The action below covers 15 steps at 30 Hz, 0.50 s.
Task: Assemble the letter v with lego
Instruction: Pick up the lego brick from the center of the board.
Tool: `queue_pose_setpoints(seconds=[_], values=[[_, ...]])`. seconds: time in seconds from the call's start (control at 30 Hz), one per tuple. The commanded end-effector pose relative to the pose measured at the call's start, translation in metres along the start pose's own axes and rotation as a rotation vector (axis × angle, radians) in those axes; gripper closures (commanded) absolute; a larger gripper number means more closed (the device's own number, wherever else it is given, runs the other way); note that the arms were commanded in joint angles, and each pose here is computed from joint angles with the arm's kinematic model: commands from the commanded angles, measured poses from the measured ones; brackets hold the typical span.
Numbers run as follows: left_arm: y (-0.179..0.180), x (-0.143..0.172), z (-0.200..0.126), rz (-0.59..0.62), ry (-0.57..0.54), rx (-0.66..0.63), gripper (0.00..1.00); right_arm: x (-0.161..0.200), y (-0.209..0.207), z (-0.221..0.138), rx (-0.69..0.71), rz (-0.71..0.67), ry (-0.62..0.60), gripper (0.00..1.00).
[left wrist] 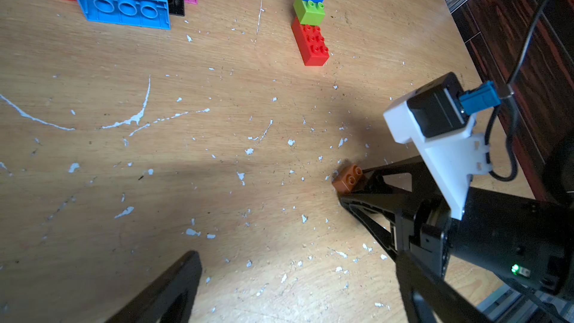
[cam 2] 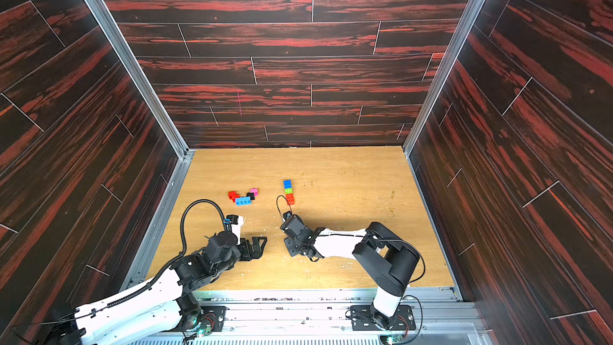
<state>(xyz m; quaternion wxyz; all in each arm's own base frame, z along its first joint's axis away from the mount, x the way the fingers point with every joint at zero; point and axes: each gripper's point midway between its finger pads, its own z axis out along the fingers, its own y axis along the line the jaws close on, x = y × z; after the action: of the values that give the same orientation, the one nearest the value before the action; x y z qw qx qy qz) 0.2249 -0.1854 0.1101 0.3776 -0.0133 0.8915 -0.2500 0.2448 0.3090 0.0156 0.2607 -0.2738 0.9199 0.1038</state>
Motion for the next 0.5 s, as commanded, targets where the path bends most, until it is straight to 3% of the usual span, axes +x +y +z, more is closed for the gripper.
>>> queue_pose_setpoints(seconds=[0.0,0.2,0.3,0.47], values=[[0.0058,0.0016,0.0029,-0.004,-0.006,-0.026,0.00,0.0239,0.0018,0.0090,-0.007,-0.015,0.083,0.56],[0.0069,0.0013,0.0047,0.000,-0.006,-0.036,0.00,0.0249,0.0016,0.0099,-0.006,-0.015,0.086,0.58],[0.0083,0.0008,0.0054,0.000,-0.013,-0.043,0.00,0.0245,0.0025,0.0102,-0.010,-0.021,0.087,0.70],[0.0107,-0.0012,0.0074,0.001,-0.025,-0.060,0.00,0.0236,0.0019,0.0093,-0.006,-0.017,0.086,0.70]])
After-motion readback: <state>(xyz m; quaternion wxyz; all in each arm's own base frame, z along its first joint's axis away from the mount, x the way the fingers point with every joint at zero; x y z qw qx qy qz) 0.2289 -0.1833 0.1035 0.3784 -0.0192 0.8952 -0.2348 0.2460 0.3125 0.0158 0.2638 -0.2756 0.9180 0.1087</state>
